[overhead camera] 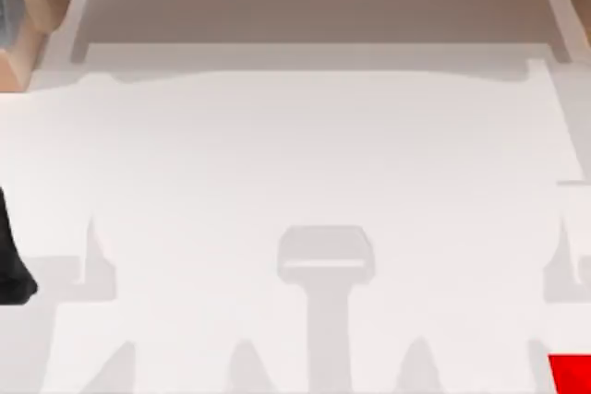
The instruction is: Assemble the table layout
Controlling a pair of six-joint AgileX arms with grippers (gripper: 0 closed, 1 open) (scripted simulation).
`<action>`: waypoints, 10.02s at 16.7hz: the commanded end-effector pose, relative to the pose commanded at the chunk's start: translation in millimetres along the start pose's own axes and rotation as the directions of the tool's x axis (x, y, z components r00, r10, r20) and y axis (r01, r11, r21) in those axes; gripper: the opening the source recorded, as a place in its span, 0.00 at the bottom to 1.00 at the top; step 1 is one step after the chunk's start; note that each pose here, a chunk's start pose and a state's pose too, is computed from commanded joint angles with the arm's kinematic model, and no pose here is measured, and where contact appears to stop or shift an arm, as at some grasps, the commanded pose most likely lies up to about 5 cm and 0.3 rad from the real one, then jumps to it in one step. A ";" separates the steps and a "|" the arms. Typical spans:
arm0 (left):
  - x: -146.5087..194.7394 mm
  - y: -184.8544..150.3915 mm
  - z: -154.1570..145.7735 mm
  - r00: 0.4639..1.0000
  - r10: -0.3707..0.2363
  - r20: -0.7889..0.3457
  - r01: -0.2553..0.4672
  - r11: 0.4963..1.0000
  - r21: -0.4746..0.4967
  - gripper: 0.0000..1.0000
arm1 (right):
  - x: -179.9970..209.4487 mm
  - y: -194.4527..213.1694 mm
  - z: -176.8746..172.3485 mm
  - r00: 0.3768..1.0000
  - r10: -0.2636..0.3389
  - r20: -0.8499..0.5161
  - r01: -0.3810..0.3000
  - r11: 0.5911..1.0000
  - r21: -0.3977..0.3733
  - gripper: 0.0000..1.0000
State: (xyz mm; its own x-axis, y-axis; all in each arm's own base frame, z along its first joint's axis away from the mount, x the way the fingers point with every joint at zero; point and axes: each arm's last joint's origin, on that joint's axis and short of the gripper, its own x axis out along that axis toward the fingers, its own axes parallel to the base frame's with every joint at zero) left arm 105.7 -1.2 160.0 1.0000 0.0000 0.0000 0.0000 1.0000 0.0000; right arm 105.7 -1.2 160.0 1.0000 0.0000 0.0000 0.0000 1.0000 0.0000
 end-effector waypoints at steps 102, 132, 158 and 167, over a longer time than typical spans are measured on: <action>0.0 0.0 0.0 1.000 0.000 0.000 0.000 1.000 0.000 1.00 | 189.7 -4.3 119.5 0.310 -0.058 -0.949 0.027 0.998 -0.052 0.00; 0.0 0.0 0.0 1.000 0.000 0.000 0.000 1.000 0.000 1.00 | 29.9 36.3 -1.4 0.143 0.009 -0.990 -0.010 1.000 0.008 0.00; 0.0 0.0 0.0 1.000 0.000 0.000 0.000 1.000 0.000 1.00 | 31.2 37.3 -8.3 0.155 0.014 -0.988 -0.016 1.000 0.011 0.00; 0.0 0.0 0.0 1.000 0.000 0.000 0.000 1.000 0.000 1.00 | 27.2 36.2 -17.6 0.101 0.000 -0.995 -0.016 1.000 -0.002 0.15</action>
State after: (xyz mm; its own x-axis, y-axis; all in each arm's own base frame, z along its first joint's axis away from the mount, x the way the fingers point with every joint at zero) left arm 105.7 -1.2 160.0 1.0000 0.0000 0.0000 0.0000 1.0000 0.0000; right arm 132.9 35.0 142.4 0.1012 -0.0005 -0.9949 -0.0156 0.9999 -0.0021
